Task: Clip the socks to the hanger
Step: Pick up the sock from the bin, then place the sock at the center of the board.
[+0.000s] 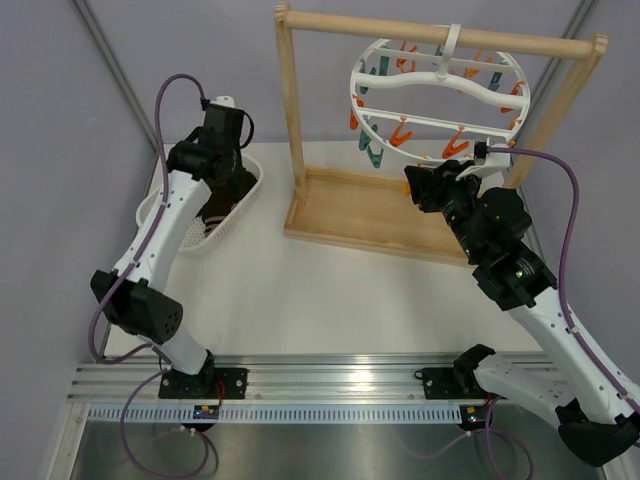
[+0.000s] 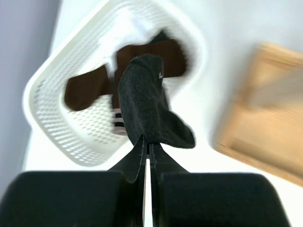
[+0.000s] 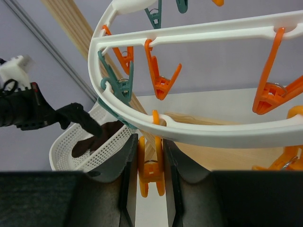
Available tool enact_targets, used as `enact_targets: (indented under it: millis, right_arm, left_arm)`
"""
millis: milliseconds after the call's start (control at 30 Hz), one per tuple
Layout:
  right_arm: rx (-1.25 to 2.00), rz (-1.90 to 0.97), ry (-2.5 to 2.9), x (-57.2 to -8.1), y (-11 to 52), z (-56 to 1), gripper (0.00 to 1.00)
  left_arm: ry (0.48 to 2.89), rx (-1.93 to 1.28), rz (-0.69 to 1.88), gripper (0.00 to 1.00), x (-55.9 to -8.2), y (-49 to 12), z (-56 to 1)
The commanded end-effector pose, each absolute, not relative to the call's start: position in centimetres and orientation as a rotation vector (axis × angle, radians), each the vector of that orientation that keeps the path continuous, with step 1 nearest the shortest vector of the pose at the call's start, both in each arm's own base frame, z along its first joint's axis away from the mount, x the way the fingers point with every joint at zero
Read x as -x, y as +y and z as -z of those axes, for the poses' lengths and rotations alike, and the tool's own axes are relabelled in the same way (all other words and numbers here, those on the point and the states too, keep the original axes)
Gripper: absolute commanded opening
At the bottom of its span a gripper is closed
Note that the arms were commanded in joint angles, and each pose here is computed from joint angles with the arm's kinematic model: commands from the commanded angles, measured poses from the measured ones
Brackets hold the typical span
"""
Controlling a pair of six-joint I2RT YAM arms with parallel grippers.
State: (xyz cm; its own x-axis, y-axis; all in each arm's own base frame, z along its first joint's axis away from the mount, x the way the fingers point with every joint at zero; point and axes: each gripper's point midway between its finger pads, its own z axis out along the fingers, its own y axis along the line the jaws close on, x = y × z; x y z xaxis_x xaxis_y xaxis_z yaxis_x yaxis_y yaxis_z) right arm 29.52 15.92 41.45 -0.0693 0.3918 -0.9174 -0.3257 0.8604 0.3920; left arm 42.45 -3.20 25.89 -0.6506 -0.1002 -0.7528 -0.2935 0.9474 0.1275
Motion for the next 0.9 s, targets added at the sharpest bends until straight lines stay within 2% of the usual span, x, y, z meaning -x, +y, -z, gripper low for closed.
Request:
enact_targets:
  millis: [0,100,333,500,700,867]
  right_arm:
    - [-0.006,-0.609,1.556,-28.5,16.3,-40.9,0.07]
    - [-0.005,-0.615,1.552,-28.3,16.2,-41.1,0.07]
    - [-0.025,-0.577,1.552,-28.0,15.2,-40.7,0.07]
    - [-0.024,-0.58,1.559,-27.7,15.1,-40.6,0.07]
    - [-0.023,-0.58,1.564,-27.8,15.1,-40.5,0.08]
    - [-0.027,-0.583,1.57,-27.8,15.2,-40.3,0.08]
  left_arm:
    - [2.275,0.051,-0.136,0.0,-38.4,-9.0,-29.8]
    - [2.304,-0.117,-0.069,0.0,-34.8,-13.1,-29.5]
    - [2.36,-0.483,0.046,0.0,-28.4,-21.4,-23.0]
    - [2.44,-0.634,-0.078,0.0,-24.9,-22.6,-17.5]
    - [2.32,-0.567,-0.222,0.0,-26.3,-20.3,-18.9]
    - [2.2,-0.701,-0.249,0.0,-27.2,-21.3,-20.9]
